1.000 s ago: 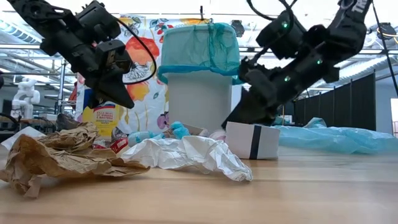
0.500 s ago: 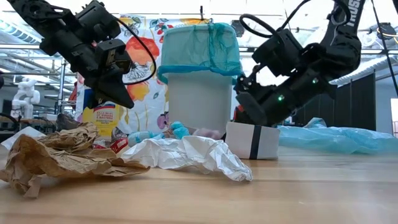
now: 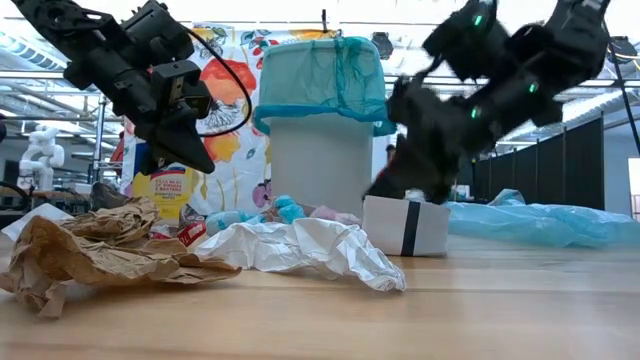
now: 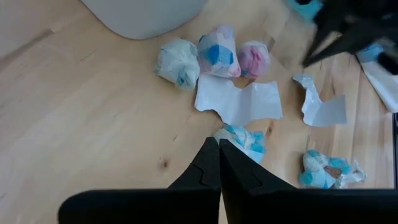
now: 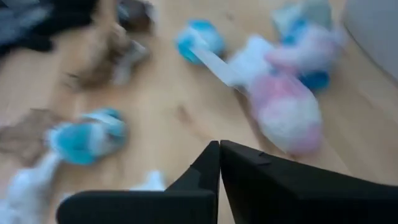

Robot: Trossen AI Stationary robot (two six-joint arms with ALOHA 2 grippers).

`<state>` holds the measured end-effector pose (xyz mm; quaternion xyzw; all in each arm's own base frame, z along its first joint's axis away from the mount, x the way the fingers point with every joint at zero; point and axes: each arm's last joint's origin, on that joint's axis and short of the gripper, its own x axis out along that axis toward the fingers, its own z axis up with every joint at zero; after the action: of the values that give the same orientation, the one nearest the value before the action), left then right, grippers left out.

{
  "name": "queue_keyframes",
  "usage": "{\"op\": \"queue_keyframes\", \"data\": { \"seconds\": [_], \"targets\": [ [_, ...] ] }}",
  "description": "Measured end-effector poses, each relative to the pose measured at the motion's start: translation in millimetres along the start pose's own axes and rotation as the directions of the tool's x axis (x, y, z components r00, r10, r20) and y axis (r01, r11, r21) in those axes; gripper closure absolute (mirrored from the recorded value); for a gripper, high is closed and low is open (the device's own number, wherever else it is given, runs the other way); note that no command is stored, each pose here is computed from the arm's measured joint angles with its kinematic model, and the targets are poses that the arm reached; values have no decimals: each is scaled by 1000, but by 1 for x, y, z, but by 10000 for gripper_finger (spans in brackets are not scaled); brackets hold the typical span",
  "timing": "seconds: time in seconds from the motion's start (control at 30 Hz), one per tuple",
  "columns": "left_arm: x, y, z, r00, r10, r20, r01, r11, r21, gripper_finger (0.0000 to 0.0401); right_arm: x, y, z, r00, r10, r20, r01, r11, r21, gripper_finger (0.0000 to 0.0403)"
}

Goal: Place trash/remove bag and relplace
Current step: Put the right pink plastic into the trash bin

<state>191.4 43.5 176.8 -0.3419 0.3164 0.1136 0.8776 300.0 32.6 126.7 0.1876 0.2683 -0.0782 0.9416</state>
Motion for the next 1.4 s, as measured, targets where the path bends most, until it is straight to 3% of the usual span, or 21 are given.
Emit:
{"op": "queue_keyframes", "data": {
  "seconds": [0.13,0.33,0.47,0.7,0.87,1.13,1.4],
  "targets": [
    [0,0,0,1000,-1,0,1,1000,-1,401,-9,4,12,998,10,60,-8,999,-34,393],
    [0,0,0,1000,-11,-6,11,1000,-13,401,-3,-9,15,987,-102,125,107,994,-36,368],
    [0,-1,0,1000,-18,-11,17,1000,-22,401,5,-15,18,978,-102,180,105,994,-8,322],
    [0,-1,-1,1000,-18,-11,18,1000,-22,401,17,-21,7,981,-112,158,126,989,-80,224],
    [0,-1,-1,1000,-18,-11,18,1000,-22,401,22,-23,2,982,-115,150,139,977,-160,188],
    [0,-1,0,1000,-18,-11,18,1000,-23,401,32,-29,-11,984,-130,120,151,971,-184,194],
    [0,-1,0,1000,-18,-10,18,999,-48,401,49,-32,-20,982,-125,139,147,976,-159,241]
  ]
}}
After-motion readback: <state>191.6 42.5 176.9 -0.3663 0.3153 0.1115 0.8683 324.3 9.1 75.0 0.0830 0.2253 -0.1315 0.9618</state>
